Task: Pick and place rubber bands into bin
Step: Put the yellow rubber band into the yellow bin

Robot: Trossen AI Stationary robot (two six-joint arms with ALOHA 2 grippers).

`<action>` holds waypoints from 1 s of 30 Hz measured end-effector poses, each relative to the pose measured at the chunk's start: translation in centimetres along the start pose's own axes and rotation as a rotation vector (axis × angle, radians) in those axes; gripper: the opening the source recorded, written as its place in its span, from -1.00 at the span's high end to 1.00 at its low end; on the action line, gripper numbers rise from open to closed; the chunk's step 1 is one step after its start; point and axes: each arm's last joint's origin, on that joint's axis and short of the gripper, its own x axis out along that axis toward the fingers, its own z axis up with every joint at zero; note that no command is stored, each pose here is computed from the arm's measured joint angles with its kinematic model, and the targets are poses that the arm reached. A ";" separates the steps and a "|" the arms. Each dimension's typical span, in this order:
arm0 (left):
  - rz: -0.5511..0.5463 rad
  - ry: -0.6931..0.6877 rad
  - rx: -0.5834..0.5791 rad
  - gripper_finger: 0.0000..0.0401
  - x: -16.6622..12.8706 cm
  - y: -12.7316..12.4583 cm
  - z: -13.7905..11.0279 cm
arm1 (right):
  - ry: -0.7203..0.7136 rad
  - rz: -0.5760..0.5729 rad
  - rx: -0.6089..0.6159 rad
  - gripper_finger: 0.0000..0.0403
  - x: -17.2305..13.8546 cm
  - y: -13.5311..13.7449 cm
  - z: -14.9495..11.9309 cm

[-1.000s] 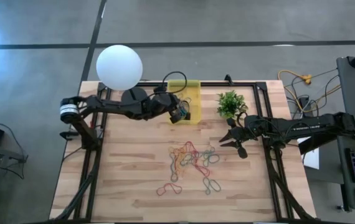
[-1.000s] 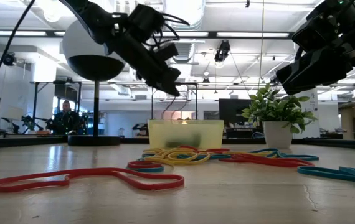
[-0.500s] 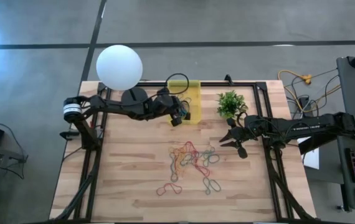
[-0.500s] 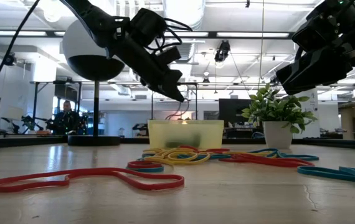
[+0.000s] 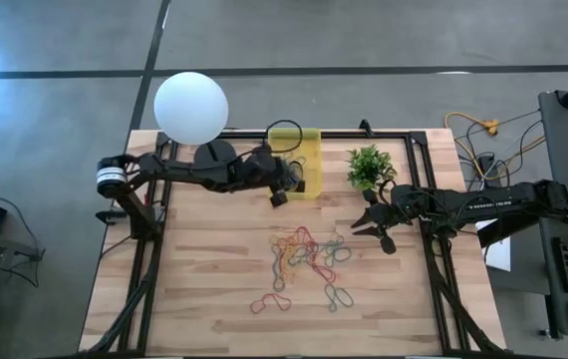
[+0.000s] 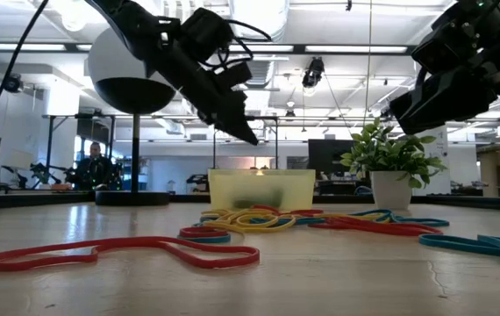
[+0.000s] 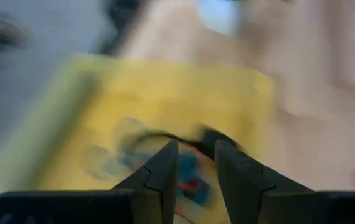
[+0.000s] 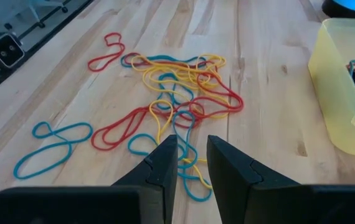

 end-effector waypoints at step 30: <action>-0.378 0.377 0.125 0.56 -0.2 -9.9 -5.1 | -0.008 -0.001 -0.023 0.62 0.1 0.0 -0.5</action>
